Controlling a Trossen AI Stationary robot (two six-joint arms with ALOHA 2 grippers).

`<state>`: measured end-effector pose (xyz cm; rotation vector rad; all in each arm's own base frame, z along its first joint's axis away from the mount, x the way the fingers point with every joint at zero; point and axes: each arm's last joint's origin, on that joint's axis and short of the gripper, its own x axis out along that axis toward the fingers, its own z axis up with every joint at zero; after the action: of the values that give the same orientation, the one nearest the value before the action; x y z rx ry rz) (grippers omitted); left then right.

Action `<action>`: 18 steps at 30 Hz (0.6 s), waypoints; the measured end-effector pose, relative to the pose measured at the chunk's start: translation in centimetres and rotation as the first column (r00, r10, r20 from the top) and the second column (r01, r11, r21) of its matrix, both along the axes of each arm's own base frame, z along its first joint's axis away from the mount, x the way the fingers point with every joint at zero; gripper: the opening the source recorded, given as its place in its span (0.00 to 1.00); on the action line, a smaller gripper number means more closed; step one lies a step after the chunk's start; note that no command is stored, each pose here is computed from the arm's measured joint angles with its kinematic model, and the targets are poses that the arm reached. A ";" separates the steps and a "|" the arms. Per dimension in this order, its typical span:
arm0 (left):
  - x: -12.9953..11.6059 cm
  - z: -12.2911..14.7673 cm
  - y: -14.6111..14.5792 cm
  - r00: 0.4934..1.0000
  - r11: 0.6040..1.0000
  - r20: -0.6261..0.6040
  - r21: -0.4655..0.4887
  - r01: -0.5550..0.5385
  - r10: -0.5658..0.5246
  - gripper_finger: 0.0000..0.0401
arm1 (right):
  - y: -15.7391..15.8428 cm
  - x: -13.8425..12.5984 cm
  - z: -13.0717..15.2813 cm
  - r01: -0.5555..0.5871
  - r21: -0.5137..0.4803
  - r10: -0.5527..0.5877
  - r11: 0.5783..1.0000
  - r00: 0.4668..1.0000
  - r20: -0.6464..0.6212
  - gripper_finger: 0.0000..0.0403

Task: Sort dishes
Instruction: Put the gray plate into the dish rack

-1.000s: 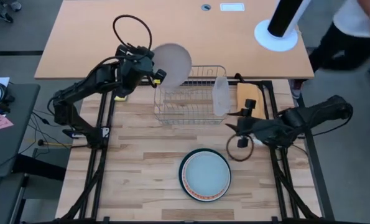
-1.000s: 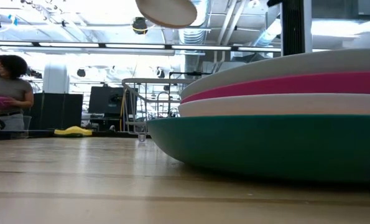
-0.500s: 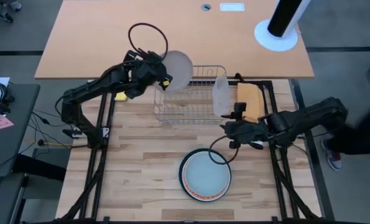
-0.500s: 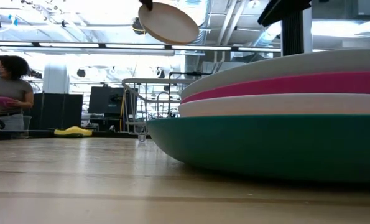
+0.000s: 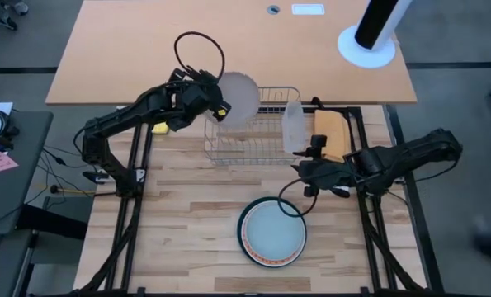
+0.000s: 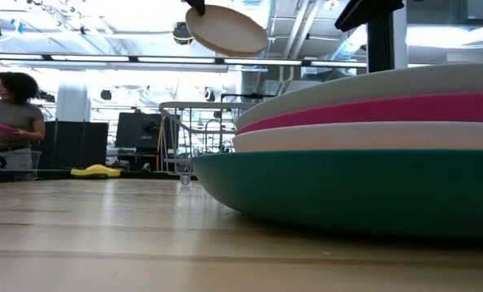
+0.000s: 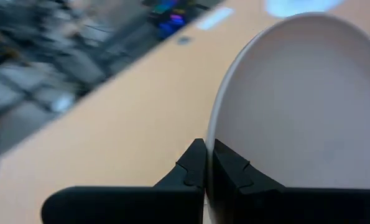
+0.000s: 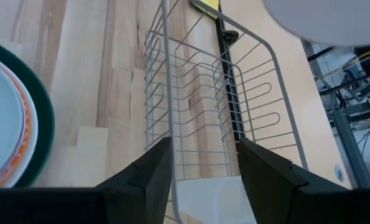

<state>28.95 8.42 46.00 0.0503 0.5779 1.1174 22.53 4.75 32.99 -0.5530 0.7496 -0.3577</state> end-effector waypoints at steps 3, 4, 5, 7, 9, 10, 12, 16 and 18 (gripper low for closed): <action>0.3 0.1 0.4 0.992 0.989 0.076 -0.103 0.110 -0.103 0.00 | 0.4 0.9 0.2 -0.084 0.005 0.083 0.996 0.996 0.027 0.44; 0.3 0.2 0.6 0.986 0.980 0.108 -0.139 0.142 -0.128 0.00 | 0.6 1.4 0.4 -0.127 -0.008 0.127 0.992 0.991 0.043 0.44; 0.2 0.3 0.9 0.979 0.970 0.144 -0.175 0.168 -0.143 0.00 | 1.0 2.0 0.4 -0.166 -0.045 0.169 0.985 0.984 0.048 0.43; 0.0 0.6 1.7 0.960 0.944 0.222 -0.243 0.222 -0.169 0.00 | 1.8 3.2 0.4 -0.204 -0.136 0.214 0.970 0.974 0.068 0.41; -0.3 0.6 2.6 0.943 0.910 0.267 -0.309 0.278 -0.198 0.00 | 2.4 4.2 0.5 -0.205 -0.244 0.228 0.948 0.971 0.069 0.41; -0.4 0.5 3.1 0.937 0.892 0.279 -0.338 0.300 -0.209 0.00 | 2.7 4.7 0.5 -0.194 -0.299 0.224 0.934 0.972 0.070 0.41; -0.8 0.2 4.3 0.922 0.847 0.308 -0.402 0.348 -0.233 0.00 | 3.2 5.7 0.3 -0.159 -0.400 0.200 0.903 0.978 0.063 0.43; -2.1 -0.3 6.6 0.896 0.740 0.364 -0.523 0.423 -0.254 0.00 | 4.1 6.9 -0.1 -0.163 -0.512 0.203 0.843 0.979 0.022 0.48; -2.8 -0.9 7.5 0.895 0.701 0.370 -0.569 0.429 -0.248 0.00 | 4.4 6.9 0.0 -0.176 -0.531 0.218 0.829 0.976 0.016 0.50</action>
<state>26.18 15.90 45.14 -0.5679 0.6490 0.4972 29.45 9.17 33.01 -1.1253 0.5062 -0.3899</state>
